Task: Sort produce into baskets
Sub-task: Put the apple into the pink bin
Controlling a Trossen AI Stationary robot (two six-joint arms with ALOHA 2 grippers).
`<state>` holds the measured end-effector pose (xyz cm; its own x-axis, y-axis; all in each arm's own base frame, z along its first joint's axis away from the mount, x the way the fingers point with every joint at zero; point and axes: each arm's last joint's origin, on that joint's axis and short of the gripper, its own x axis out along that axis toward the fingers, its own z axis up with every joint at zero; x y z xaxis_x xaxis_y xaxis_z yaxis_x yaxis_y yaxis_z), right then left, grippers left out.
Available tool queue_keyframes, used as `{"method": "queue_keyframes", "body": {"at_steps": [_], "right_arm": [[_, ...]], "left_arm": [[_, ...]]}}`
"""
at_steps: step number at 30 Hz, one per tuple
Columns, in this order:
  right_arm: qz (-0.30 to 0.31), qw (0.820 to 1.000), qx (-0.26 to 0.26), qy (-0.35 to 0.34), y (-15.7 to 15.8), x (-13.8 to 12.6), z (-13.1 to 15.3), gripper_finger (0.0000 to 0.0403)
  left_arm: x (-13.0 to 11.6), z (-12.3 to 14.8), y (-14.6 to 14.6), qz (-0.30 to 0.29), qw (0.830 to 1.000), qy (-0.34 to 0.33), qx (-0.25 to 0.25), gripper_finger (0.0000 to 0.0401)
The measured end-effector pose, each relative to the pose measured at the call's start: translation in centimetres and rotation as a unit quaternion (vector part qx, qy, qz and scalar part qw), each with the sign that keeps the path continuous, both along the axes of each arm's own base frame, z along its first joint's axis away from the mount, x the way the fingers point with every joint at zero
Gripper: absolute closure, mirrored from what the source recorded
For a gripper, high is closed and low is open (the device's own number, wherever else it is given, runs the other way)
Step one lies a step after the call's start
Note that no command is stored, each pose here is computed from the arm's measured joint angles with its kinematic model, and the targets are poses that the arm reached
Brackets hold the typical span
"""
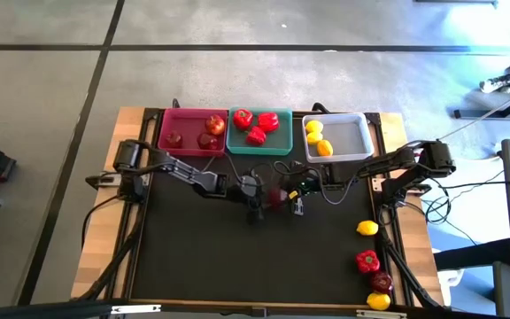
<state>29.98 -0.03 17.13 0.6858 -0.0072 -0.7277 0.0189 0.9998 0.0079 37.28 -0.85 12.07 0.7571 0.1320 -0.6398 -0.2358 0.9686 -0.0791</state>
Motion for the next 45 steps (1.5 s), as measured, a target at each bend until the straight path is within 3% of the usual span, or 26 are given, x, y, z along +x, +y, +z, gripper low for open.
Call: {"method": "queue_keyframes", "body": {"at_steps": [7, 11, 14, 19, 24, 30, 34, 45], "right_arm": [[0.001, 1.0, -0.001, 0.006, 0.0, -0.3, 0.2, 0.0104], [0.001, 1.0, -0.001, 0.003, 0.0, -0.8, 2.1, 0.0104], [-0.001, 1.0, -0.008, 0.018, 0.0, -1.6, 2.8, 0.0104], [-0.016, 0.996, -0.051, 0.077, -0.7, -2.6, 2.3, 0.0104], [-0.015, 0.996, -0.04, 0.077, -1.2, -1.9, 1.4, 0.0104], [-0.021, 0.995, -0.028, 0.097, -1.1, -1.8, 0.6, 0.0104], [-0.018, 0.995, -0.031, 0.095, -1.1, -1.7, 0.4, 0.0104], [-0.025, 0.997, -0.026, 0.067, -1.1, -0.8, 0.1, 0.0104]], "left_arm": [[0.1, -2.1, 0.7, 0.033, 0.999, 0.023, -0.01, 0.0144], [-0.1, -1.9, 0.6, 0.025, 0.999, 0.035, -0.003, 0.0144], [-0.7, -0.5, 0.6, 0.022, 0.999, 0.049, -0.003, 0.0144], [-1.4, 3.4, 0.5, 0.029, 0.999, 0.008, -0.016, 0.0144], [-1.1, 4.4, 0.0, 0.029, 0.999, -0.036, -0.028, 0.0144], [-0.6, 1.9, -0.7, 0.045, 0.999, -0.015, -0.008, 0.0144], [-0.3, 1.9, -0.5, 0.067, 0.997, -0.03, -0.007, 0.0144], [0.4, -0.1, -0.8, 0.05, 0.998, -0.036, 0.007, 0.0144]]}}
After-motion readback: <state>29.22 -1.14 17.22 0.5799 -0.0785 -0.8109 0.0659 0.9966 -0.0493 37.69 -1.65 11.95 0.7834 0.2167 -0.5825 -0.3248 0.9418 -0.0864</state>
